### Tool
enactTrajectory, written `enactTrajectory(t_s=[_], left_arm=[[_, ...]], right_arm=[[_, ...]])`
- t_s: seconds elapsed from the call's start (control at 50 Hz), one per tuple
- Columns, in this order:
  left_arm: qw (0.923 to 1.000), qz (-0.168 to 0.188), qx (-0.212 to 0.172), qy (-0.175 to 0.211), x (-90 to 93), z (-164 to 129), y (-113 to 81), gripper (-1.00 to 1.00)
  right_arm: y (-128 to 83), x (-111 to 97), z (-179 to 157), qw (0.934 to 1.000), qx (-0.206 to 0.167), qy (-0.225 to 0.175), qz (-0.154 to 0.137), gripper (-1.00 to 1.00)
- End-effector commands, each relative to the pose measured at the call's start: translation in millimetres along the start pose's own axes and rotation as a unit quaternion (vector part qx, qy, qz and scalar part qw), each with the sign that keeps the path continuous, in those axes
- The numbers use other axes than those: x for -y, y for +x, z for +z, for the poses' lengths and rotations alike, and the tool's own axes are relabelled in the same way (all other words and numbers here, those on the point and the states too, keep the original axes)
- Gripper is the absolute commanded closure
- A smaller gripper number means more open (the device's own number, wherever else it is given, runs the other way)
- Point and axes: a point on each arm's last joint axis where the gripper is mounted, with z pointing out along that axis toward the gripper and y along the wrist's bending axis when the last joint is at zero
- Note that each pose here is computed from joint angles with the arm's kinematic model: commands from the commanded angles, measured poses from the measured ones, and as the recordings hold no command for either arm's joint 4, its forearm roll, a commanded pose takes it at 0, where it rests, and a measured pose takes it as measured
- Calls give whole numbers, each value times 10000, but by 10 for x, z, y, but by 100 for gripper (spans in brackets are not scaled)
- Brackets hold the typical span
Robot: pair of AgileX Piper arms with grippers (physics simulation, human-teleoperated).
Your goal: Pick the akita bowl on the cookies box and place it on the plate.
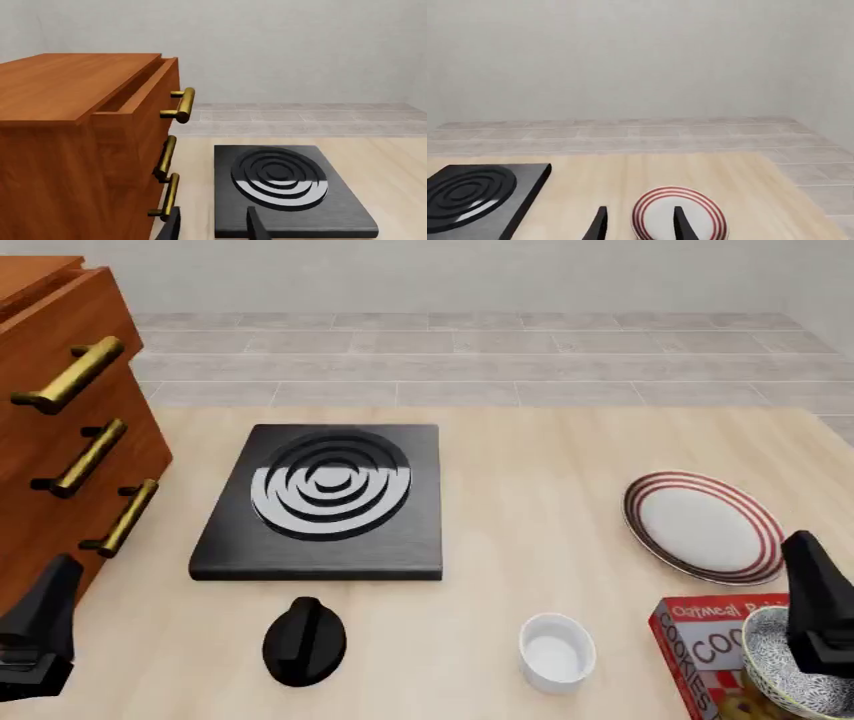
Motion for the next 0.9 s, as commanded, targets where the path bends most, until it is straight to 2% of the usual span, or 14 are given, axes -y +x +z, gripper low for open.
enactTrajectory(t_s=[0.02, 0.08, 0.12, 0.28, 0.32, 0.36, 0.38, 0.5, 0.54, 0.58, 0.6, 0.64, 0.66, 0.9], left_arm=[[10000, 0, 0, 0, 0, 0, 0, -100], [10000, 0, 0, 0, 0, 0, 0, -100], [10000, 0, 0, 0, 0, 0, 0, -100], [10000, 0, 0, 0, 0, 0, 0, -100], [10000, 0, 0, 0, 0, 0, 0, -100], [10000, 0, 0, 0, 0, 0, 0, -100], [10000, 0, 0, 0, 0, 0, 0, -100], [10000, 0, 0, 0, 0, 0, 0, -100], [10000, 0, 0, 0, 0, 0, 0, -100], [10000, 0, 0, 0, 0, 0, 0, -100], [10000, 0, 0, 0, 0, 0, 0, -100], [10000, 0, 0, 0, 0, 0, 0, -100], [10000, 0, 0, 0, 0, 0, 0, -100], [10000, 0, 0, 0, 0, 0, 0, -100]], right_arm=[[103, -5, -84, 9987, -457, -63, -209, -100], [103, -12, -86, 9980, -447, -131, -431, -100], [117, -6, -88, 9982, -531, -74, -259, -100], [136, -7, -89, 9975, -641, -94, -297, -100], [169, -17, -89, 9962, -823, -178, -201, -100], [165, -28, -90, 9955, -850, -281, -305, -100], [114, -32, -86, 9953, -886, -308, -242, -100], [-376, -50, -163, 9913, -1042, -577, -563, -100], [-415, -51, -164, 9908, -1086, -593, -550, -100], [-514, -52, -168, 9887, -1195, -623, -656, -100], [-551, -51, -181, 9866, -1218, -667, -856, -100], [-642, -49, -196, 9870, -1245, -653, -779, -100], [-685, -51, -210, 9851, -1267, -723, -909, -100], [-948, -46, -262, 9809, -1562, -794, -839, -100]])
